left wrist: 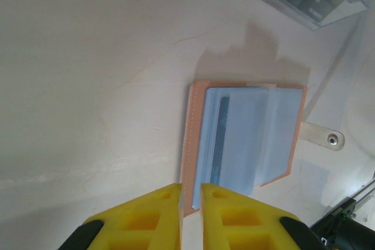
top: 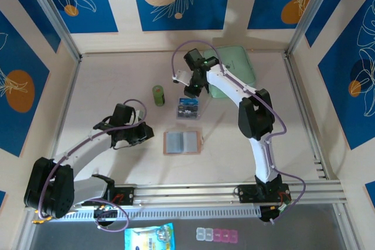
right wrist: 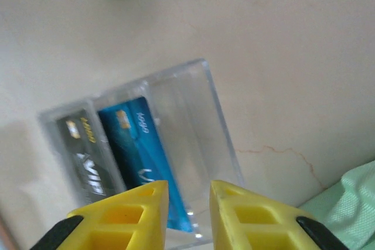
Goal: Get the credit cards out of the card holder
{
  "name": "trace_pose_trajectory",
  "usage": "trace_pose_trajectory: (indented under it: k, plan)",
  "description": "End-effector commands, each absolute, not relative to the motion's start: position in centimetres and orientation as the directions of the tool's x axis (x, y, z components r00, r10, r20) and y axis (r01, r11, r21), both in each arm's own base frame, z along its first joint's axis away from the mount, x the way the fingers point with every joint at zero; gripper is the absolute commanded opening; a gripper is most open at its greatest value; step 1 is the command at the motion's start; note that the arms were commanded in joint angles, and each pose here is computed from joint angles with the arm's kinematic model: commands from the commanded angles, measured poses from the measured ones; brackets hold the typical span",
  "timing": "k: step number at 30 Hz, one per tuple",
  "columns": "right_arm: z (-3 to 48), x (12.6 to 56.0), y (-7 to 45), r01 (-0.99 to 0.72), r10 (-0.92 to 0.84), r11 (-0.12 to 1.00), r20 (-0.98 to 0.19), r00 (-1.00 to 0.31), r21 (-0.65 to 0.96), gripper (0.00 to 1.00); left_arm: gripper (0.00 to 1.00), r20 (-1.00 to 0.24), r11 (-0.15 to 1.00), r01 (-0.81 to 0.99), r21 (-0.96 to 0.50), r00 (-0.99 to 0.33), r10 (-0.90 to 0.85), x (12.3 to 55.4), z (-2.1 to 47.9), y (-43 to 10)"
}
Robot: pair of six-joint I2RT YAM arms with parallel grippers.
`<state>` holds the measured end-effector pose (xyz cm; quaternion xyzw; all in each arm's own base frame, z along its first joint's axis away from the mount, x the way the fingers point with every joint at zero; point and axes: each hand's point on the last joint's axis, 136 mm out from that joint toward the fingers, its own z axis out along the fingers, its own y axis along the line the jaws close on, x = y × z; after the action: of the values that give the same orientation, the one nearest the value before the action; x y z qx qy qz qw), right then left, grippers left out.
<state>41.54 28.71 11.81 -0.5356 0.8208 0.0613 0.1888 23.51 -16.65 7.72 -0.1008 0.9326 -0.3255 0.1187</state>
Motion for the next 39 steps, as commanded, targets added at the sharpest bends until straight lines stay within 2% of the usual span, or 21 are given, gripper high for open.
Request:
trace_pose_trajectory:
  k: [1, 5, 11, 16, 21, 31, 39]
  plan:
    - [13.7, 38.8, 30.2, -0.801, -0.704, 0.594, -0.432, -0.564, 0.078, 0.25, 0.15, -0.137, 0.743, -0.116, -0.659, -0.953, -0.270, 23.7, 7.3, -17.0]
    - [12.7, 35.4, 31.2, -0.604, -0.490, 0.745, -0.382, -0.784, 0.284, 0.23, 0.15, -0.125, 0.722, -0.119, -0.682, -0.953, -0.275, 24.2, 7.0, -17.6]
    - [9.4, 30.6, 31.2, -0.284, -0.211, 0.841, -0.203, -0.956, 0.462, 0.22, 0.16, -0.107, 0.711, -0.119, -0.693, -0.958, -0.265, 24.6, 6.4, -18.3]
    - [6.6, 29.3, 31.3, -0.206, -0.141, 0.861, -0.171, -0.975, 0.466, 0.27, 0.16, -0.097, 0.709, -0.119, -0.695, -0.962, -0.256, 24.6, 6.0, -18.7]
    - [4.5, 30.5, 29.8, -0.157, -0.095, 0.916, -0.181, -0.979, 0.369, 0.35, 0.16, -0.102, 0.710, -0.116, -0.695, -0.961, -0.257, 24.6, 6.2, -18.7]
    - [4.2, 34.0, 29.2, -0.154, -0.069, 0.937, -0.266, -0.962, 0.314, 0.36, 0.17, -0.095, 0.713, -0.121, -0.691, -0.962, -0.256, 24.0, 6.1, -19.0]
    - [4.6, 35.1, 29.0, -0.172, -0.076, 0.938, -0.307, -0.949, 0.300, 0.35, 0.17, -0.105, 0.722, -0.123, -0.681, -0.959, -0.263, 23.5, 6.4, -18.8]
